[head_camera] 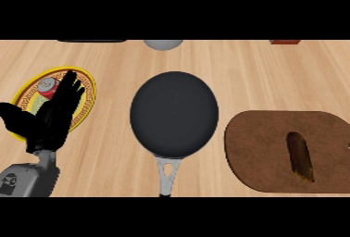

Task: Pick the sweet potato from the cutting board and place it in the pan

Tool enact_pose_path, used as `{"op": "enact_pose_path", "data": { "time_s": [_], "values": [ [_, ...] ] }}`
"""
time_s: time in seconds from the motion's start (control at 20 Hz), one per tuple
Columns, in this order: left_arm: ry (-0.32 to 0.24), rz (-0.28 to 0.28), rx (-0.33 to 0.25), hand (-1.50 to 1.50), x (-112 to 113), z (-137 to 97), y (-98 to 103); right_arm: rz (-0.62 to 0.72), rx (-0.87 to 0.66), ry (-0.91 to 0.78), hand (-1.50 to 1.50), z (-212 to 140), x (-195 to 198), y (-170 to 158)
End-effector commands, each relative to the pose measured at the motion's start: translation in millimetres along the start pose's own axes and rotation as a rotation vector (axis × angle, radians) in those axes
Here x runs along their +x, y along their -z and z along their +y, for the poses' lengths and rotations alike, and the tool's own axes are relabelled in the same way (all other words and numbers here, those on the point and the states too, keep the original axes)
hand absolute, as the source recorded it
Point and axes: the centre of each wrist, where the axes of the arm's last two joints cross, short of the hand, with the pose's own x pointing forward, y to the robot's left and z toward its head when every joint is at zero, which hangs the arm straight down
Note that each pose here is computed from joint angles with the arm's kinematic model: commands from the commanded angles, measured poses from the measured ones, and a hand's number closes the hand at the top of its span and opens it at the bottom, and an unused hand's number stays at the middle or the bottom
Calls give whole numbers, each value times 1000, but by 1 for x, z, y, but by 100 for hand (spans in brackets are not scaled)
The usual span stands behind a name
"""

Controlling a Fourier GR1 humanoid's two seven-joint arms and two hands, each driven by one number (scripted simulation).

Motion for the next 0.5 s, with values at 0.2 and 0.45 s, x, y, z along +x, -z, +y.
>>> {"op": "enact_pose_path", "data": {
  "time_s": [0.2, 0.45],
  "values": [
    [5, -4, 7, 0, -7, 19, -3, 119, 380, -158, -150, 29, 15, 21],
    [-9, -5, 28, 0, 3, -1, -6, 81, 390, -212, -150, 28, 36, 29]
  ]
}}
